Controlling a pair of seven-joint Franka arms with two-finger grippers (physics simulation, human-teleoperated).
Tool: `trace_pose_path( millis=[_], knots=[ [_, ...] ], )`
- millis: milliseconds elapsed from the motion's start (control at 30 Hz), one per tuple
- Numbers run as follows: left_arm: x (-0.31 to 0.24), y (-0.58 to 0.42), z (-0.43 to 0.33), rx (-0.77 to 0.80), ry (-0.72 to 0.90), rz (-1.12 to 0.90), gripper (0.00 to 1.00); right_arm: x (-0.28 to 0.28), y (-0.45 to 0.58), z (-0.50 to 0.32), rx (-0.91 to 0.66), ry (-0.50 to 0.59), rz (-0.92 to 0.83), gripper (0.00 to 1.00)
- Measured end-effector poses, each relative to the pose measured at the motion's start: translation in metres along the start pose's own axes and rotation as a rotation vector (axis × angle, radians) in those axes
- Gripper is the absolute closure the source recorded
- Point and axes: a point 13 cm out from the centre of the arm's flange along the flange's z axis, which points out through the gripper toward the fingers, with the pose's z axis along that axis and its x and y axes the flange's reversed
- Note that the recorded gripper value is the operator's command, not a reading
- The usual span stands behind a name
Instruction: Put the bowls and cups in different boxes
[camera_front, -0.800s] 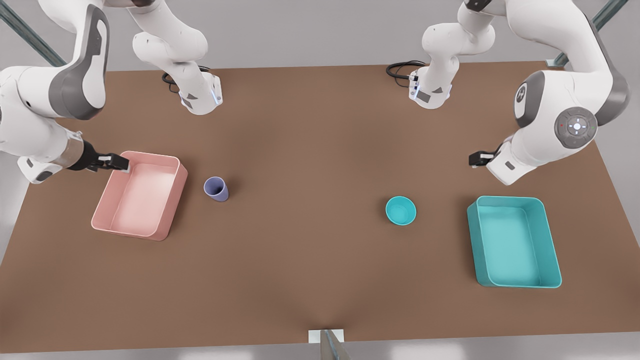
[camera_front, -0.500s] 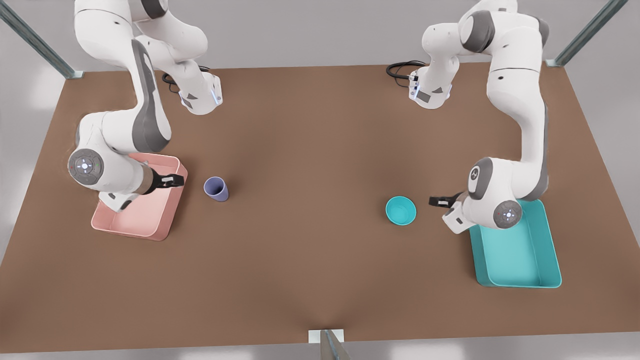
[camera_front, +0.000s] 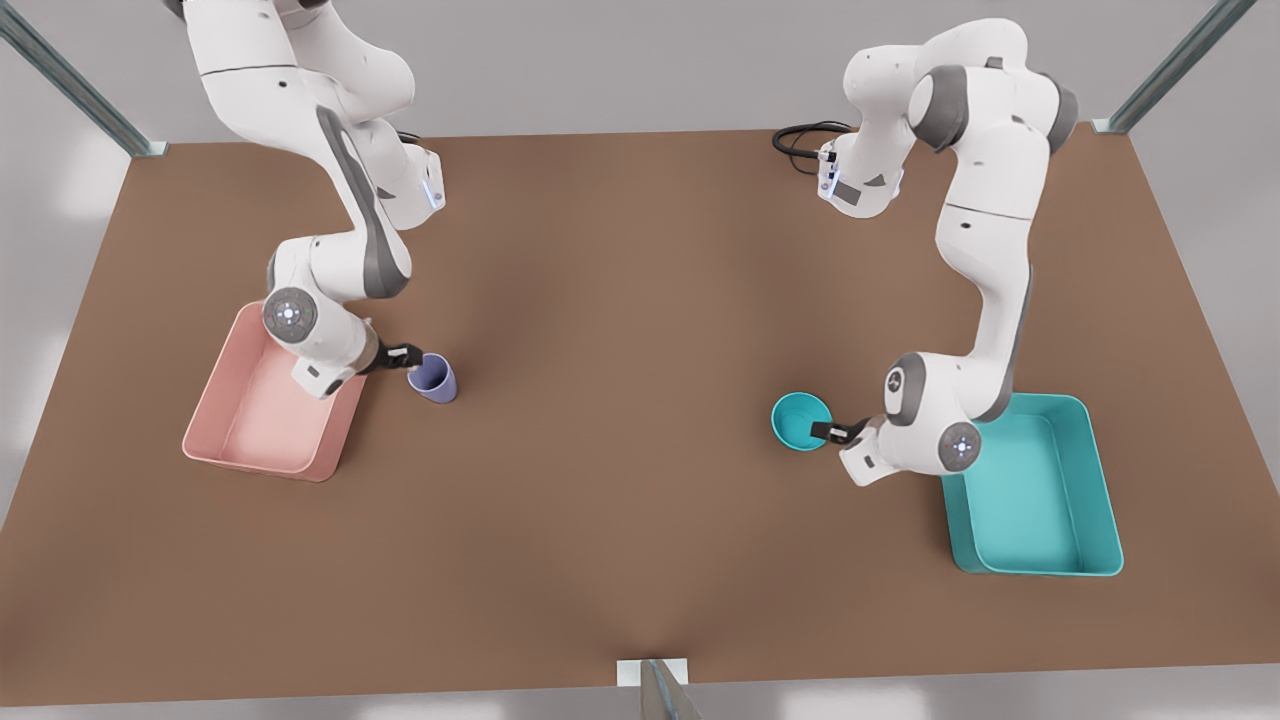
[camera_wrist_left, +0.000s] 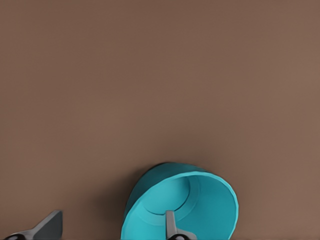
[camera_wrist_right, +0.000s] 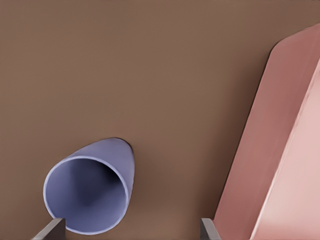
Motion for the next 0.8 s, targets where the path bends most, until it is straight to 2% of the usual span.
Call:
trace_pose_path(
  millis=[33,67,100,167,500,567,633,667,700,733,800],
  knots=[
    [0.000,0.000,0.002,-0.001,-0.001,0.009,0.38,-0.001,0.000,0.005,0.001,-0.009,0.001,0.00],
    [-0.001,-0.001,0.002,-0.001,-0.003,0.018,0.56,-0.002,0.000,0.008,0.001,-0.018,0.005,0.00],
    [-0.001,-0.001,0.002,-0.002,-0.006,0.026,0.68,-0.003,-0.002,0.012,0.002,-0.024,0.010,0.00],
    [-0.002,-0.001,0.002,-0.002,-0.010,0.040,0.78,-0.004,-0.005,0.020,0.002,-0.033,0.020,0.00],
    [-0.002,0.003,-0.016,-0.004,-0.018,0.079,0.79,-0.005,0.001,0.058,0.018,-0.013,0.024,0.00],
    [-0.001,0.012,-0.069,-0.019,-0.065,0.069,0.79,-0.004,0.004,0.066,0.017,-0.004,0.025,0.00],
    [-0.010,0.069,-0.178,-0.038,-0.190,-0.010,0.79,-0.003,0.004,0.072,0.017,0.004,0.030,0.00],
    [-0.004,0.111,-0.224,-0.057,-0.235,-0.072,0.79,-0.002,0.004,0.075,0.017,0.008,0.033,0.07],
    [0.008,0.150,-0.251,-0.078,-0.254,-0.132,0.79,-0.001,0.003,0.078,0.018,0.012,0.036,0.20],
    [0.023,0.188,-0.265,-0.093,-0.254,-0.192,0.79,-0.001,0.003,0.079,0.017,0.013,0.038,0.30],
    [0.050,0.248,-0.266,-0.100,-0.227,-0.291,0.79,0.000,0.002,0.084,0.018,0.019,0.040,0.45]
  ],
)
